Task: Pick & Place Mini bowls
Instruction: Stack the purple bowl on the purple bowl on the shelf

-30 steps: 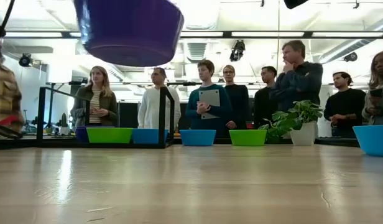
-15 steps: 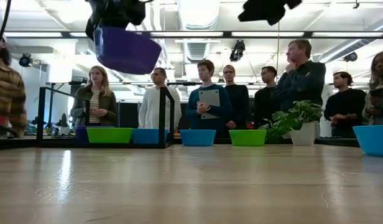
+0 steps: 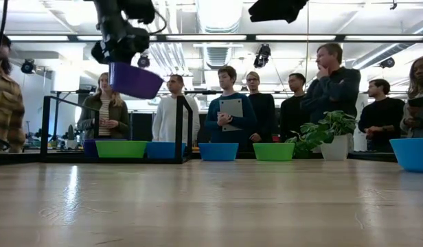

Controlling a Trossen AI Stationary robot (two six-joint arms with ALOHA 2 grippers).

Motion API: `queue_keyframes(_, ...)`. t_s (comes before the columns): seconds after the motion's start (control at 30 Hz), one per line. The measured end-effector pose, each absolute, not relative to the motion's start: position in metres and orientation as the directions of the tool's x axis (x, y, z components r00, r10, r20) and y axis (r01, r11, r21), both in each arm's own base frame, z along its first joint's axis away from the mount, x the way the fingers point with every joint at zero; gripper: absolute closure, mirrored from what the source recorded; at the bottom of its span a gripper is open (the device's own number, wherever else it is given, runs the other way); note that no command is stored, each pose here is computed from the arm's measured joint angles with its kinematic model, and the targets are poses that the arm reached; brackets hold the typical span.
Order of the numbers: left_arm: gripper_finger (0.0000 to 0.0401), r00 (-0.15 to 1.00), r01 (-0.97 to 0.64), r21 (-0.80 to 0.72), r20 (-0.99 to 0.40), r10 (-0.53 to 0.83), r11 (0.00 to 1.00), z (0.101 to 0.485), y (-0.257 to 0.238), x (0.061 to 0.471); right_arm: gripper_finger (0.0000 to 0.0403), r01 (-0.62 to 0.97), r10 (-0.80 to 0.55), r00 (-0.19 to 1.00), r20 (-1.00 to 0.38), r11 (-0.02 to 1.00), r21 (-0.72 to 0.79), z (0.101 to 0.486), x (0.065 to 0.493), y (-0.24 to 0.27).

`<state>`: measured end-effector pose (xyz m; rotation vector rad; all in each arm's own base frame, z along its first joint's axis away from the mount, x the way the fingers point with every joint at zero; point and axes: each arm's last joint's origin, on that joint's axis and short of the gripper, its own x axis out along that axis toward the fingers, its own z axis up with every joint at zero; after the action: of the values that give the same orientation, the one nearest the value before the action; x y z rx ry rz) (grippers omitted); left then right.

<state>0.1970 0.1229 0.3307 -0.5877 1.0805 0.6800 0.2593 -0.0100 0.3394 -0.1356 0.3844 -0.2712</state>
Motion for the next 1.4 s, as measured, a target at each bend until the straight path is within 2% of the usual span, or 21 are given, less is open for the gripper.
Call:
queue_keyframes(0.27, 0.0401, 0.247, -0.848, -0.047, -0.917, 0.315, 0.529, 0.332, 0.173, 0.158, 0.0204, 0.278, -0.330, 0.872, -0.363, 0.942, -0.188, 0.350, 0.261, -0.024)
queue_keyframes(0.43, 0.0401, 0.149, -0.890, 0.069, -0.890, 0.431, 0.451, 0.331, 0.199, 0.140, 0.0204, 0.275, -0.336, 0.860, -0.383, 0.939, -0.206, 0.352, 0.264, -0.026)
queue_keyframes(0.73, 0.0401, -0.038, -0.852, 0.278, -0.878, 0.477, 0.444, 0.313, 0.225, 0.140, 0.0204, 0.268, -0.337, 0.853, -0.398, 0.938, -0.220, 0.350, 0.266, -0.027)
queue_keyframes(0.93, 0.0401, -0.104, -0.799, 0.343, -0.888, 0.449, 0.494, 0.296, 0.238, 0.146, 0.0204, 0.261, -0.337, 0.851, -0.403, 0.937, -0.233, 0.349, 0.266, -0.027)
queue_keyframes(1.4, 0.0401, -0.134, -0.498, 0.411, -0.906, 0.401, 0.764, 0.275, 0.252, 0.155, 0.0204, 0.258, -0.337, 0.848, -0.408, 0.936, -0.239, 0.347, 0.266, -0.027)
